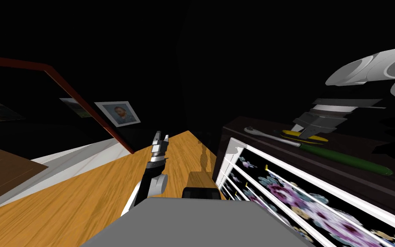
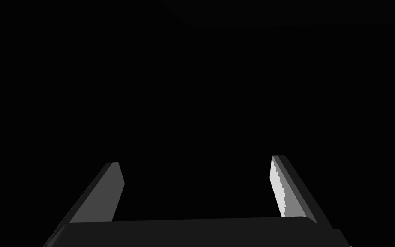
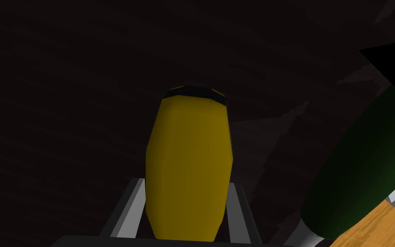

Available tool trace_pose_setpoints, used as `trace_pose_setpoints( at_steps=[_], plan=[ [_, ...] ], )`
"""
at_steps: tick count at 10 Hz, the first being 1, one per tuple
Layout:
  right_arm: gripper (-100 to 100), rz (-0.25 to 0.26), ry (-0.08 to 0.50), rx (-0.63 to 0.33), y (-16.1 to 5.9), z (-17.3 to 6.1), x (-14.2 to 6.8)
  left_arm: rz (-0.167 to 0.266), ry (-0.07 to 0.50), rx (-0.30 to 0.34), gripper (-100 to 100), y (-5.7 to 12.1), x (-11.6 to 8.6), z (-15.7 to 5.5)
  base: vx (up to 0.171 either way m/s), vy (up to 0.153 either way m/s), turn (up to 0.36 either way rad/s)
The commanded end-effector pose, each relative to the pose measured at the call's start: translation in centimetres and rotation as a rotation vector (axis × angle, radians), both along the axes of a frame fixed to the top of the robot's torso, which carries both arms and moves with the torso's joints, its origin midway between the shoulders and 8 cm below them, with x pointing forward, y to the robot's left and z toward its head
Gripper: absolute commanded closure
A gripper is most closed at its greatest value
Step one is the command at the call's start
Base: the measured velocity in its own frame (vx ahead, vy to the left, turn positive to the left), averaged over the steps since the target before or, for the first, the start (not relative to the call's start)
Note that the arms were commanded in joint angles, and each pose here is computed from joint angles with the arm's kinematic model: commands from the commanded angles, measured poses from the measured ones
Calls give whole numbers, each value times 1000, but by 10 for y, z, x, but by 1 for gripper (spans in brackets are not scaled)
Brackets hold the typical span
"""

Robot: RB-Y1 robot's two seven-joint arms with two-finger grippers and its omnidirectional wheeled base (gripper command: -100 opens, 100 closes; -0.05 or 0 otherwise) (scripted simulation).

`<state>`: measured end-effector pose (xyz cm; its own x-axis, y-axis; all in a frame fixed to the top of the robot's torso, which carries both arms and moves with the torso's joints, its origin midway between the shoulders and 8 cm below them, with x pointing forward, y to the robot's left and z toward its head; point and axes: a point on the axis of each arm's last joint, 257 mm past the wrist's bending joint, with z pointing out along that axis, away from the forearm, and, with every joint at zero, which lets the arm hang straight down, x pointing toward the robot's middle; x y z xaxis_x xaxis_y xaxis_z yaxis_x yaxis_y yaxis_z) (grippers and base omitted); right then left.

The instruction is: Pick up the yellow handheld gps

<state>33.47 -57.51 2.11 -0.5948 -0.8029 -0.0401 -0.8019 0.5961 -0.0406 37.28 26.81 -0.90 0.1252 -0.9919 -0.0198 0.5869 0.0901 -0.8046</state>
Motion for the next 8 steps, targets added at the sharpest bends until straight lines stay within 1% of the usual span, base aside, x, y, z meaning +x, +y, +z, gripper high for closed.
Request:
trace_pose_setpoints(
  at_steps=[1, 3, 4, 5, 6, 7, 8],
  plan=[
    [100, 0, 0, 0, 0, 0, 0, 0, 0, 0, 0, 0, 0, 0, 0, 0, 0],
    [100, 1, 0, 0, 0, 0, 0, 0, 0, 0, 0, 0, 0, 0, 0, 0, 0],
    [0, 1, 0, 0, 0, 0, 0, 0, 0, 0, 0, 0, 0, 0, 0, 0, 0],
    [100, 11, 3, 0, 12, 12, 5, 0, 0, 0, 0, 0, 0, 0, 25, -30, -88],
    [100, 16, 5, 0, 18, 18, 7, 0, 0, 0, 0, 0, 0, 0, 39, -57, -87],
    [100, 14, 2, 0, 13, 12, 5, 0, 0, 0, 0, 0, 0, 0, 17, -27, -10],
    [0, 14, 3, 0, 13, 13, 5, 0, 0, 0, 0, 0, 0, 0, 0, 0, 0]
  ],
)
